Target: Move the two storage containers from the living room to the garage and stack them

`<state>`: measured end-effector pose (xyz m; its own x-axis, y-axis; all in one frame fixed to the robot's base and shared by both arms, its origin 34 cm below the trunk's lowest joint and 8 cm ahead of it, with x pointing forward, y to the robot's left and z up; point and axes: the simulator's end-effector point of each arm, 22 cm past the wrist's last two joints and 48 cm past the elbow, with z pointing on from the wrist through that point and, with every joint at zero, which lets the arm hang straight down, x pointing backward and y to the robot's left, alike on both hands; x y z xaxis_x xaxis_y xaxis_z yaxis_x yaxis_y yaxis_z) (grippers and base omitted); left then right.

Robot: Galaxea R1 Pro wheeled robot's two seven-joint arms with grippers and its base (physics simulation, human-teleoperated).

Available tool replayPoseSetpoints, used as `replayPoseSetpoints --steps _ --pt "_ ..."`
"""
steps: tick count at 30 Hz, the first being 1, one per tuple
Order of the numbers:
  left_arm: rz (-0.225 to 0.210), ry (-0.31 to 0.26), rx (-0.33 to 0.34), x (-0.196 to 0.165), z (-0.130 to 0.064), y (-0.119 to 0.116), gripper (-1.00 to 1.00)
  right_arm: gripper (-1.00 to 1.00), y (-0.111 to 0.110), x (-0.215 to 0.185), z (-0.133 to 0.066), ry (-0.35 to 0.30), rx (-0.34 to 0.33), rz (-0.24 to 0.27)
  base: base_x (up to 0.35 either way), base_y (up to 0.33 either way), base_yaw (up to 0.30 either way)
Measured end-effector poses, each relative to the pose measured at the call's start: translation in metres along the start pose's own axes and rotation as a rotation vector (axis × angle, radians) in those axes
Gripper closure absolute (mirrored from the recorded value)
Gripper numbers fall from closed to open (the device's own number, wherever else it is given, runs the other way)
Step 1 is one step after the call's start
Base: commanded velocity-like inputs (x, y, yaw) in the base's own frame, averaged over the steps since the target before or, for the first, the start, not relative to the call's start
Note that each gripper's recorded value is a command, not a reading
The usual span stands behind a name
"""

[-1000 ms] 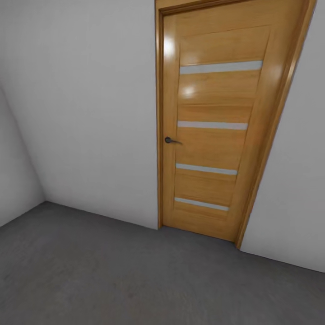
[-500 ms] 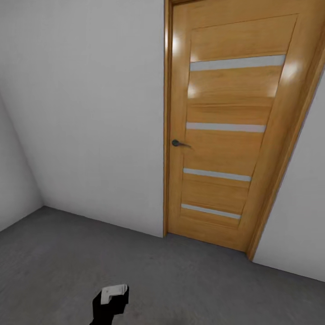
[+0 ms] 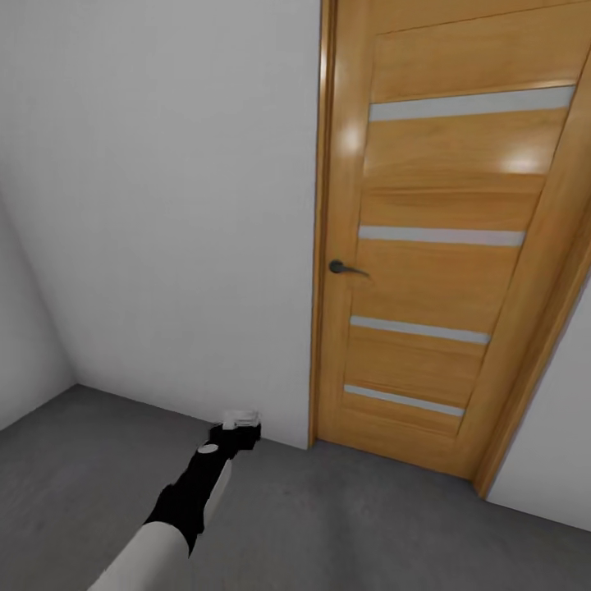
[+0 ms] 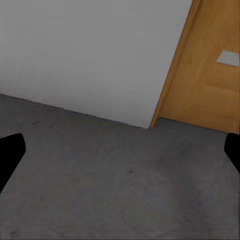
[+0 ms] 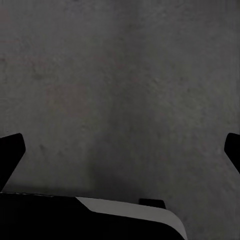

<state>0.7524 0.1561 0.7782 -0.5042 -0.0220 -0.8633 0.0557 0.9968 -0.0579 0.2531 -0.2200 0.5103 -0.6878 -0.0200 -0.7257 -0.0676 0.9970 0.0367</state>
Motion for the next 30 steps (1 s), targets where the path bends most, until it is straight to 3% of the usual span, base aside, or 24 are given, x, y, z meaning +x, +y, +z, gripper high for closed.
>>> replayPoseSetpoints --steps 1,3,5,6,10,12,18,30 --pt "0.009 0.062 0.011 0.02 0.007 -0.005 -1.0 -1.0 0.0 0.0 0.0 0.0 0.0 0.0 0.314 0.18 0.0" --pt "0.015 0.121 0.02 0.041 0.01 -0.01 -1.0 -1.0 0.0 0.0 0.0 0.0 0.0 0.0 0.306 0.187 0.0" --pt "0.016 0.136 0.023 0.047 0.011 -0.011 -1.0 -1.0 0.0 0.0 0.0 0.0 0.0 0.0 0.174 0.136 0.0" --pt "0.016 0.127 0.025 0.046 0.012 -0.012 -1.0 -1.0 0.0 0.0 0.0 0.0 0.0 0.0 0.089 0.049 0.0" --pt "0.003 -0.016 0.025 0.016 0.014 -0.011 -1.0 -1.0 0.0 0.0 0.0 0.0 -0.002 0.0 0.039 0.021 0.0" --pt "0.0 -0.06 0.025 0.008 0.014 -0.011 -1.0 -1.0 0.001 0.0 0.0 0.0 -0.005 0.0 0.009 0.005 0.0" --pt "-0.001 -0.089 0.029 0.003 0.013 -0.012 -1.0 -1.0 0.002 0.0 0.0 0.0 -0.007 0.0 0.002 0.001 -0.135" --pt "0.02 -0.08 0.043 0.006 0.013 -0.018 -1.0 -1.0 0.002 0.0 0.0 0.0 -0.007 0.001 0.0 0.0 -0.283"
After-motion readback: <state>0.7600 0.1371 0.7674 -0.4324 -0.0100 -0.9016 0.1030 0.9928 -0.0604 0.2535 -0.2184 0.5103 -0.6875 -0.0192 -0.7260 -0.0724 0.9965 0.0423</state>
